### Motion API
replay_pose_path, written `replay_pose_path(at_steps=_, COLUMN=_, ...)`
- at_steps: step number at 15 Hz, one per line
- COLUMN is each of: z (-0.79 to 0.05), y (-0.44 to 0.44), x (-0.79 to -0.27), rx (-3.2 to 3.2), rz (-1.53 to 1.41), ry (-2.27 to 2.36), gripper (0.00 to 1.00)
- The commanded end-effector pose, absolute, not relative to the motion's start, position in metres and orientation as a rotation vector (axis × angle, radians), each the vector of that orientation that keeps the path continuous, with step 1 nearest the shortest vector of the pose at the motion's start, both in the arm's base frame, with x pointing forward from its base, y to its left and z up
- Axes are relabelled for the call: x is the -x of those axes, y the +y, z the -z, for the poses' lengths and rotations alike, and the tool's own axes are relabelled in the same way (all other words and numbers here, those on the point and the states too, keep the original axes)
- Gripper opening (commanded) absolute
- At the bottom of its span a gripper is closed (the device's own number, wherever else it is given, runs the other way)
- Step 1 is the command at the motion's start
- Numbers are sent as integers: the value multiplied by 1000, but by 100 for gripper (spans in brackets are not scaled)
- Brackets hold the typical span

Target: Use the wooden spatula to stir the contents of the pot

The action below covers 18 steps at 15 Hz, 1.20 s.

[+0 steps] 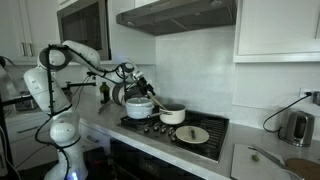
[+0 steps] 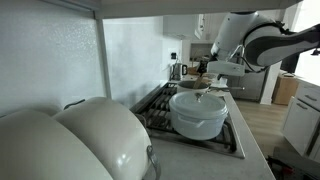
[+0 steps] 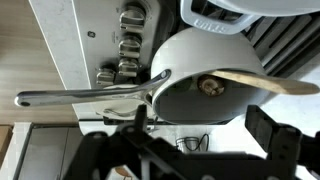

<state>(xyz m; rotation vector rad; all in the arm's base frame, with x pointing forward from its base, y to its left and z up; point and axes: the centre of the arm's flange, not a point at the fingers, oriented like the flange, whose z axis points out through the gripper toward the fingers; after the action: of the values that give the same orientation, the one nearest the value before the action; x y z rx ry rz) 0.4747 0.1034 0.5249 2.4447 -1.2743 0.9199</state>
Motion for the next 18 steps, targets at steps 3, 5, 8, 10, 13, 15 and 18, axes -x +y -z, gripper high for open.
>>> replay_pose_path(at_steps=3, z=-522, y=114, x=-495, rx=-2454, rz=-984, ry=-1258, gripper=100)
replay_pose_path(at_steps=5, z=-518, y=117, x=-499, rx=-2459, rz=-987, ry=-1245, gripper=100)
replay_pose_path(at_steps=8, z=-514, y=122, x=-505, rx=-2470, rz=-980, ry=-1223, gripper=100)
replay_pose_path(at_steps=10, z=-512, y=125, x=-509, rx=-2476, rz=-974, ry=-1215, gripper=100)
replay_pose_path(at_steps=13, z=-511, y=129, x=-513, rx=-2485, rz=-965, ry=-1211, gripper=100)
replay_pose_path(at_steps=15, z=-511, y=133, x=-515, rx=-2493, rz=-961, ry=-1205, gripper=100)
replay_pose_path(at_steps=18, z=-510, y=139, x=-516, rx=-2500, rz=-944, ry=-1215, gripper=100)
